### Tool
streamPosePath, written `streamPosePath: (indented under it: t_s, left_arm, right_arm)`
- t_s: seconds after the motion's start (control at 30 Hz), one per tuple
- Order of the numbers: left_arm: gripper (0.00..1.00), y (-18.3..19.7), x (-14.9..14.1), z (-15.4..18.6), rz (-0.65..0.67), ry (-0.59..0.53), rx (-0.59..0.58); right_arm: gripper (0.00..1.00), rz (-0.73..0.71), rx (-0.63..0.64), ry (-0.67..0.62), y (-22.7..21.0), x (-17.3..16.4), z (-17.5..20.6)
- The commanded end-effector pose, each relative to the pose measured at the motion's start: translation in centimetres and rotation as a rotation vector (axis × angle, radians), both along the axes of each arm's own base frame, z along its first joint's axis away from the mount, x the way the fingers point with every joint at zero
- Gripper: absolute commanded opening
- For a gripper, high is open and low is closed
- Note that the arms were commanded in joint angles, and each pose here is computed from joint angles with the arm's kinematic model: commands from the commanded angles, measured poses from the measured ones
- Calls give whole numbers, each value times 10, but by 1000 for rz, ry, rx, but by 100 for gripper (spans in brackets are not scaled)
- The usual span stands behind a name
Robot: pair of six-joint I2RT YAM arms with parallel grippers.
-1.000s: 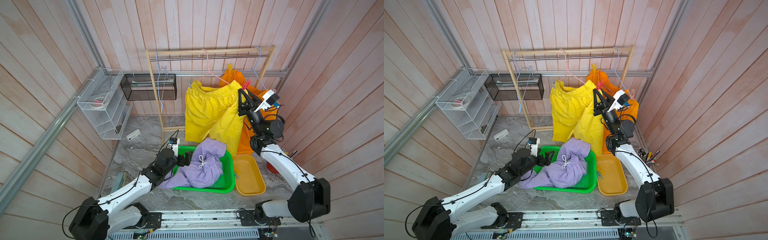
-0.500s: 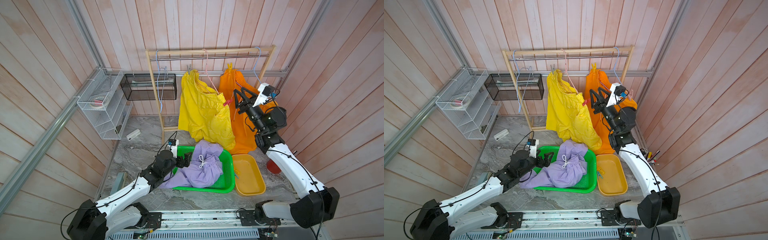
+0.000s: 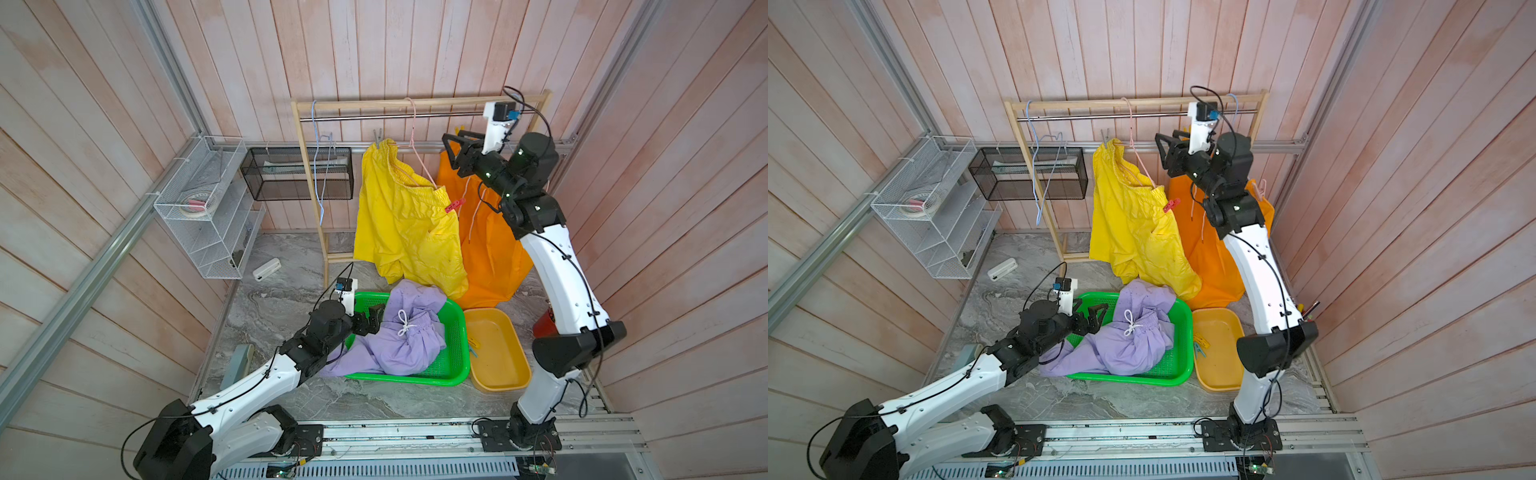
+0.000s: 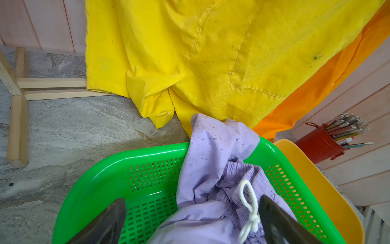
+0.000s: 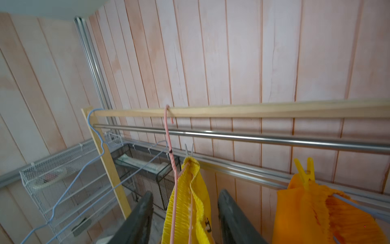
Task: Remove the clothespins securing shorts to the hanger
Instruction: Pick up the hanger from the clothesline.
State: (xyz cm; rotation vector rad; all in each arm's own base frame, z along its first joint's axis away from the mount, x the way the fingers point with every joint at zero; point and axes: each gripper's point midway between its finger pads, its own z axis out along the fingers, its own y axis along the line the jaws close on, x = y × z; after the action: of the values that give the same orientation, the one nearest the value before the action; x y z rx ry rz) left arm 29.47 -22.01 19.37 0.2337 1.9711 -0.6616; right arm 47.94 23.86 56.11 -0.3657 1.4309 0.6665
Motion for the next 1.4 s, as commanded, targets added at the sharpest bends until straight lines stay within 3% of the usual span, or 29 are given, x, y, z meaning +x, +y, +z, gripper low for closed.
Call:
streamPosePath:
  t_s: [0.0,0.17,0.43,0.7,0.8,1.03,1.37]
  left_arm:
    - [100,2,-1,-5,-1,1,-4]
    - [100,1,-2,-6,-11,4,-7]
    - [100,-1,-1,-9,-15,3,-4]
    - [100,-2,-1,-11,-20,9,-7]
    - [100,-2,0,-12,-17,11,-5]
    - [100,-2,-1,-12,-18,11,-7]
    - [100,-1,-2,-11,-17,9,-8]
  right_arm:
    - [52,-22,-157,191,18,16,-61]
    - [52,-51,-197,238,19,30,-87]
    - [49,-26,-213,243,23,26,-98]
    - [10,-4,-207,223,32,27,-96]
    - [0,16,-183,183,39,25,-85]
    - [0,47,-92,3,48,4,-31]
    - [0,39,87,-238,28,-42,46]
